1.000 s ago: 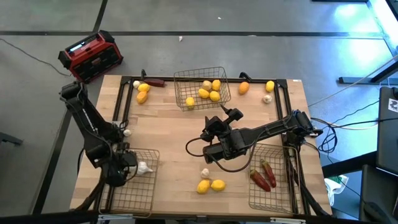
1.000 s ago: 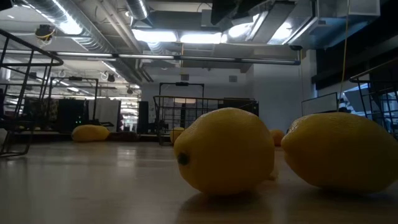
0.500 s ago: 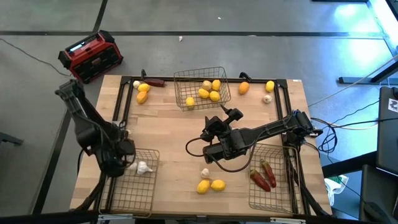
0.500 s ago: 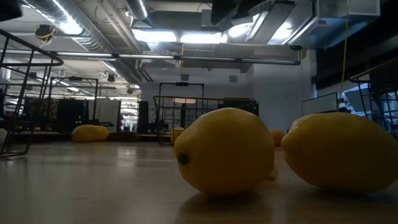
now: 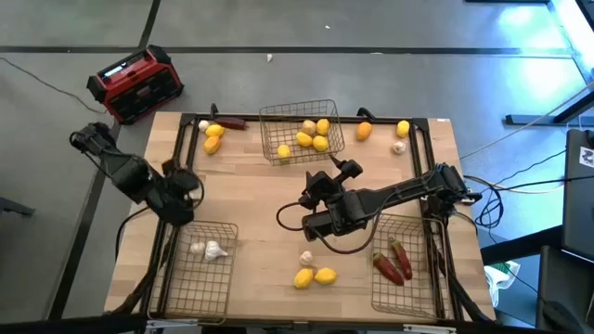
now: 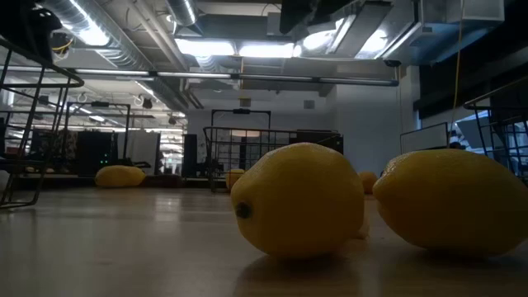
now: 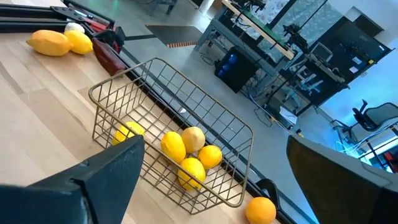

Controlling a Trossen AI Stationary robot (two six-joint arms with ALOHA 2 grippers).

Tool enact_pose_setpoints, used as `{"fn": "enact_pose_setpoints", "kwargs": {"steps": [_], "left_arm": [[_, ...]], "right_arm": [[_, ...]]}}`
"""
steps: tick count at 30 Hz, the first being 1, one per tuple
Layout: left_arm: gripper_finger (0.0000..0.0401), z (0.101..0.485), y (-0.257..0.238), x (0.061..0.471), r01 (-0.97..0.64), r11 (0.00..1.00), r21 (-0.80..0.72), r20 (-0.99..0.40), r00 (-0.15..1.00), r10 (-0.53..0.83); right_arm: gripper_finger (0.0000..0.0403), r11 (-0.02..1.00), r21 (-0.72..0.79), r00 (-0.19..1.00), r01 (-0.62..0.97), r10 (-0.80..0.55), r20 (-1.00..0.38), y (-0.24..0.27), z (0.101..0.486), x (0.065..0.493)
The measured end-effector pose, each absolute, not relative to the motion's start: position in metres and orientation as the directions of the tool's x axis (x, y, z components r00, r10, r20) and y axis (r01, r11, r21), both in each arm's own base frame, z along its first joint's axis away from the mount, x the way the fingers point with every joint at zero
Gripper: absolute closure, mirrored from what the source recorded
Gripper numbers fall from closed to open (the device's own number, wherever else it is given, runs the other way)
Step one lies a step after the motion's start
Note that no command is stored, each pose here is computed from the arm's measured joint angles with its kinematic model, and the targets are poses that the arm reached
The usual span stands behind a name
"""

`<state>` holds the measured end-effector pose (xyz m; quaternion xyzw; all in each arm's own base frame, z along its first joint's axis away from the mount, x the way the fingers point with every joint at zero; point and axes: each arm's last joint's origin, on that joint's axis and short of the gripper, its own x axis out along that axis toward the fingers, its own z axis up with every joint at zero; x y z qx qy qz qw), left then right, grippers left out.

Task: Sort produce into baskets
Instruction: Put the garlic into the bottom left wire basket

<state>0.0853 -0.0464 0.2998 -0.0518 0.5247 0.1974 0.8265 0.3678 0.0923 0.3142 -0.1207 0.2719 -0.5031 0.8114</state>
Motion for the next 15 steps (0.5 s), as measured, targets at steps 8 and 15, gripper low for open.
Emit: {"fn": "enact_pose_setpoints", "kwargs": {"steps": [8,15], "left_arm": [[0.0161,0.286,-0.027,0.086,-0.484,0.850,0.208,-0.893,0.260,0.367],[0.0161,0.262,-0.015,0.089,-0.487,0.833,0.262,-0.922,0.127,0.365]], "right_arm": [[0.0013,0.460,-0.469,0.340,0.754,-0.884,-0.321,0.090,0.314,0.368],[0.0013,0.461,-0.468,0.340,0.754,-0.883,-0.322,0.090,0.314,0.368]]}}
